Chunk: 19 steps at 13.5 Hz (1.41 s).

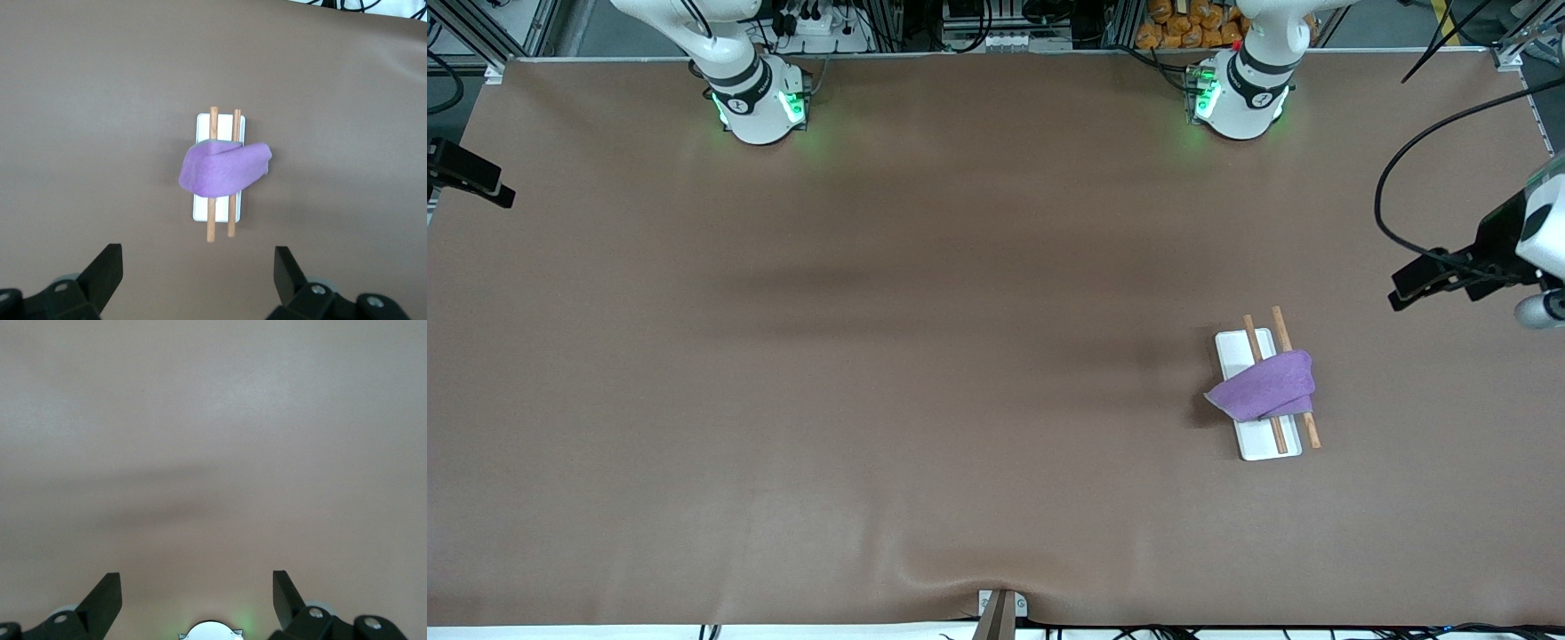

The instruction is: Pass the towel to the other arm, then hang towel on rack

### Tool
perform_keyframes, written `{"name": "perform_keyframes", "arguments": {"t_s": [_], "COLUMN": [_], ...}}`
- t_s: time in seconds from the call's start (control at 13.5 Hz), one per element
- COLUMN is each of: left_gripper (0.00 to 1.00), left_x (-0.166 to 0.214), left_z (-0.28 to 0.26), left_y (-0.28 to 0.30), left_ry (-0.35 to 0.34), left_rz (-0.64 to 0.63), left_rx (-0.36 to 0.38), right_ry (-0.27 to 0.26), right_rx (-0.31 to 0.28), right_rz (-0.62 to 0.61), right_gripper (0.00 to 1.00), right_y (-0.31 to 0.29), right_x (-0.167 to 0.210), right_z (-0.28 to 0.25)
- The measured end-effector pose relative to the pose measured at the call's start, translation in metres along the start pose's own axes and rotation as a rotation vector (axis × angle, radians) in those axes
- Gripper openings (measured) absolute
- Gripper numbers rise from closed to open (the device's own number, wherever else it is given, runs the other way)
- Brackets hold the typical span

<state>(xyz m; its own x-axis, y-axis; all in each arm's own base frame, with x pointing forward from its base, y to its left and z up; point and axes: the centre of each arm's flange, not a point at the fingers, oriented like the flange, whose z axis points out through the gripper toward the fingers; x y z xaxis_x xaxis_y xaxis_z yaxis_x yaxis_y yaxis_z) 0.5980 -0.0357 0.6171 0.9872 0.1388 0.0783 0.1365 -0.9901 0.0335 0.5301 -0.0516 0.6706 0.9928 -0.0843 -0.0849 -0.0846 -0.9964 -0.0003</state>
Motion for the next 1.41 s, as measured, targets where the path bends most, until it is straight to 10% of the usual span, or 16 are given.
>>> {"name": "perform_keyframes", "arguments": {"t_s": [1.41], "left_gripper": [1.00], "left_x": [-0.075], "left_z": [-0.067], "left_y": [-0.008], "left_ry": [-0.034], "left_rz": [0.071], "left_rx": [0.052], "right_ry": [0.000], "right_rx": [0.000], "right_rz": [0.000], "right_gripper": [1.00], "right_y": [0.000], "right_x": [0.000], "right_z": [0.000]}}
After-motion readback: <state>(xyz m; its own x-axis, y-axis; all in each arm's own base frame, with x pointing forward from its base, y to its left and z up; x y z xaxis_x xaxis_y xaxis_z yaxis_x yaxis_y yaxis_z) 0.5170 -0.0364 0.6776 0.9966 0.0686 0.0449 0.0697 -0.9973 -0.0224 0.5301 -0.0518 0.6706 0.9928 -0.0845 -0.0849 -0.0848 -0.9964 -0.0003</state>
